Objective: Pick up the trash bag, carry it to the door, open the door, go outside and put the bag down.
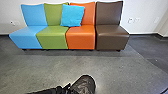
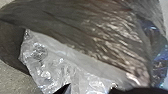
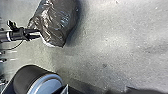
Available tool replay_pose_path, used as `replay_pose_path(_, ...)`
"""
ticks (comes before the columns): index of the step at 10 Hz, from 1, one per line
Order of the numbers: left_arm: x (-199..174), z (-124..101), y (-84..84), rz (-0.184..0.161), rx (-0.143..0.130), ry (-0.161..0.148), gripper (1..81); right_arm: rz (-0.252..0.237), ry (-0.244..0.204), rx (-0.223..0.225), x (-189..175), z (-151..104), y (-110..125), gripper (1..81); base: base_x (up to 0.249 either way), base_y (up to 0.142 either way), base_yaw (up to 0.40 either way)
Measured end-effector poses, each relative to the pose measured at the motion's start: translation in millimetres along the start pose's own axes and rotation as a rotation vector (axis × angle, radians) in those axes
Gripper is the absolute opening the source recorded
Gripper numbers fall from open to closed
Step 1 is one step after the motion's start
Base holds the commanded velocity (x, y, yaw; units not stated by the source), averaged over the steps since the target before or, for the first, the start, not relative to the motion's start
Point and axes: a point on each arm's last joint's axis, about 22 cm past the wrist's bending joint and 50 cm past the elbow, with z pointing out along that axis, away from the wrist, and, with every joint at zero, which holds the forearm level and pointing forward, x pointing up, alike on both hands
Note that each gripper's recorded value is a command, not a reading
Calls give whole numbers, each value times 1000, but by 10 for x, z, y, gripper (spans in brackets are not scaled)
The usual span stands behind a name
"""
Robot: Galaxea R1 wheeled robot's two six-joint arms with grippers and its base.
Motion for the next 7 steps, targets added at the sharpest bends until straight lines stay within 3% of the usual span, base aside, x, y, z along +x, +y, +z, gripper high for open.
replay_pose_path(1, 37, 44, 0, 1, 7, -13, 811, 5, -7, 3, 17, 71, 29, 811, 0, 0, 0)
replay_pose_path(4, 256, -19, -33, 15, 24, 16, 811, 16, -2, -9, 47, 74, 126, 811, 0, 0, 0)
replay_pose_path(7, 271, 76, -326, -5, 91, 38, 811, 14, -5, 6, 86, 139, 66, 811, 0, 0, 0)
